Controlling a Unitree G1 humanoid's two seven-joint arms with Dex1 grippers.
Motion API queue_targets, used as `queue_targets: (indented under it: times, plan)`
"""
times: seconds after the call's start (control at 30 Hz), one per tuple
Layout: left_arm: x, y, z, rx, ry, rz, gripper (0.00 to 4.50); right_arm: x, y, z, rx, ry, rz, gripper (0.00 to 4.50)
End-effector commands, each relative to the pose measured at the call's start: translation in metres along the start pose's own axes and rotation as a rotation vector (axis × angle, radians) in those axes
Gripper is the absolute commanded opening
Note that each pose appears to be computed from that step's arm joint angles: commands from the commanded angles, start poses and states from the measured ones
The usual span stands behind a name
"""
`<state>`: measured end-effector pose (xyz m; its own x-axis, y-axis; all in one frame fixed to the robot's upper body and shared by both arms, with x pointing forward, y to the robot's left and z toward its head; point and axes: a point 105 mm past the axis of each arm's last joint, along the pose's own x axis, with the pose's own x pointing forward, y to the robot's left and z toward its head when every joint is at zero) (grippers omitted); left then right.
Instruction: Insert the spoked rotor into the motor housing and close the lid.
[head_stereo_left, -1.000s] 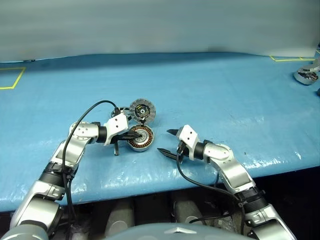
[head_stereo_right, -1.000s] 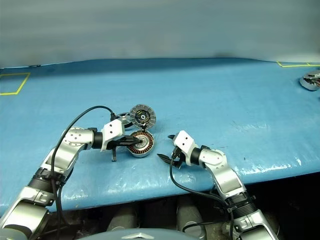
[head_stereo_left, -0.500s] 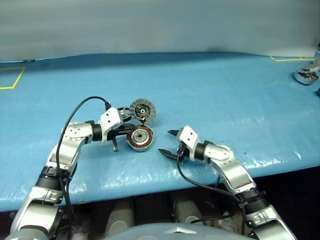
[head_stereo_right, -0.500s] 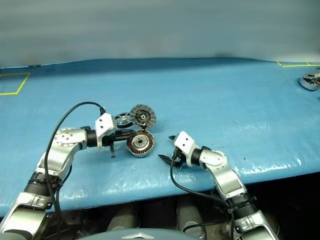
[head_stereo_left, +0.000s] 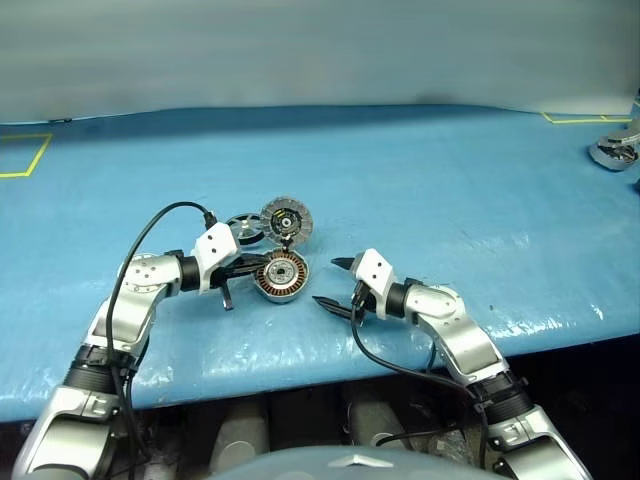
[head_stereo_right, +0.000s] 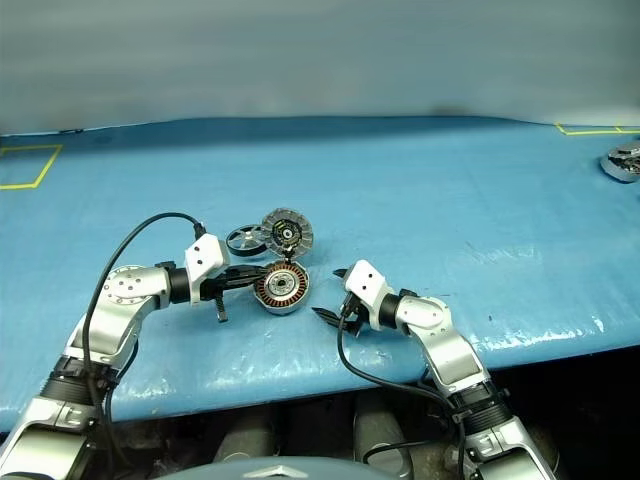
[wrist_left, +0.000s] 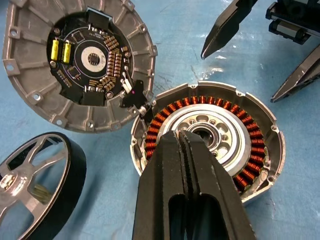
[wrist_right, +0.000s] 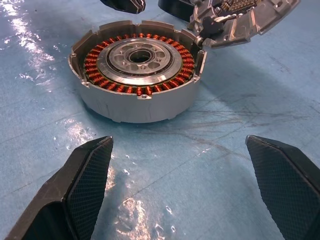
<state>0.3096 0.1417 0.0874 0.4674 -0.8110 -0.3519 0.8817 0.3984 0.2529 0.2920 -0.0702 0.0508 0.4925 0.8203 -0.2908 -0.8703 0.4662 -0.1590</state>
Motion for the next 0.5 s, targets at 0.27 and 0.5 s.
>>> queue_targets:
  times: [0.27,0.5]
  plan:
    - [0.030,0.004,0.003,0.042,0.019,-0.056,0.06,-0.003,-0.002,0.010,-0.024,-0.036,-0.016,4.50]
    - [0.031,-0.001,-0.003,0.042,0.036,-0.085,0.06,-0.006,-0.002,0.008,-0.020,-0.033,-0.031,4.50]
